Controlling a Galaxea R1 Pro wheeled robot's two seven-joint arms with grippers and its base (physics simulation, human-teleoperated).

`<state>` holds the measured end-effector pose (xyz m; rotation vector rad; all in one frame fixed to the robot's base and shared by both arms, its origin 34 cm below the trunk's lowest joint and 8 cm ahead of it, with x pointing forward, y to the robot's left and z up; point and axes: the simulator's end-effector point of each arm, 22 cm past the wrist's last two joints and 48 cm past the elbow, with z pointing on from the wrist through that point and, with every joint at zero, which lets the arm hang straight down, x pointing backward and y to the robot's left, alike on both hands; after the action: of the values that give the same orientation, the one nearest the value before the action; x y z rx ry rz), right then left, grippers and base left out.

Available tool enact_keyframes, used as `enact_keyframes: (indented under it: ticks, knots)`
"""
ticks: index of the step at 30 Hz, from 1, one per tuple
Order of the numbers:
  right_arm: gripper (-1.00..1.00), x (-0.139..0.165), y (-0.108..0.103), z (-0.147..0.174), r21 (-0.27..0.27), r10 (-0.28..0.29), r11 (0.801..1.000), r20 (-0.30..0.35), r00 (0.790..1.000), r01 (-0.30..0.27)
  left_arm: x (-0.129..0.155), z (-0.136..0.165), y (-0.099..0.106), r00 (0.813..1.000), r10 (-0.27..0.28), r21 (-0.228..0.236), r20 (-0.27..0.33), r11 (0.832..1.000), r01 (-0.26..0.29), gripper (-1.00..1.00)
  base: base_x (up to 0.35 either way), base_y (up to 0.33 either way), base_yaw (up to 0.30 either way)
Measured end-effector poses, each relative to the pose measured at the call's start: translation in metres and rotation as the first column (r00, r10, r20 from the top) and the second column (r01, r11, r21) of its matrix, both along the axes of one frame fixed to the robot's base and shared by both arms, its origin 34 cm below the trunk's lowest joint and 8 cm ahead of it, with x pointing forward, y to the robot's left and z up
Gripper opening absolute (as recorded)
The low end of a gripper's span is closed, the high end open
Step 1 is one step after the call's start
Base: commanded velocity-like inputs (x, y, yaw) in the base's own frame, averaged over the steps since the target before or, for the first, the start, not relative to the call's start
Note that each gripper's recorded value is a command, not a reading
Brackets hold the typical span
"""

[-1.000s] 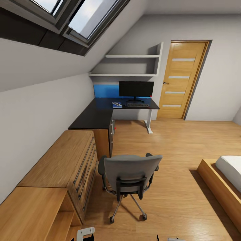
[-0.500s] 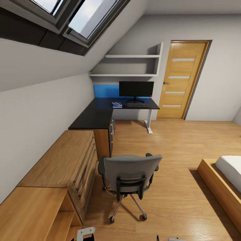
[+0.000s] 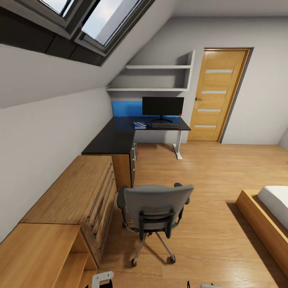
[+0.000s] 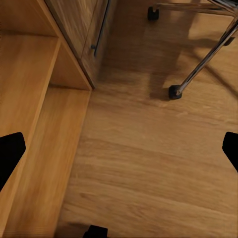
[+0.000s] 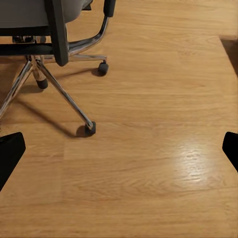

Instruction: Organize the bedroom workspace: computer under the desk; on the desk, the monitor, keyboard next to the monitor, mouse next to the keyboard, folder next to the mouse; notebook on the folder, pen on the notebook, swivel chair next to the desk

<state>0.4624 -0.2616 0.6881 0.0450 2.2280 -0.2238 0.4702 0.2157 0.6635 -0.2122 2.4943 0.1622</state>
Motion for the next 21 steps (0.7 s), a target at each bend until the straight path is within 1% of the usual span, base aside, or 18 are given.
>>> enact_keyframes:
  ticks: [3,21]
  knots:
    - [1.00,0.001,-0.001,-0.003,-0.001,-0.001,1.000,0.000,1.000,0.001,0.000,-0.003,0.002,1.000,0.008,0.000,-0.004,1.000,-0.008,1.00,0.000,0.000,0.000]
    - [1.00,0.007,-0.008,-0.020,-0.009,-0.007,1.000,0.000,1.000,0.007,0.005,-0.021,0.002,1.000,0.014,-0.001,-0.007,1.000,-0.014,1.00,0.000,0.000,0.000]
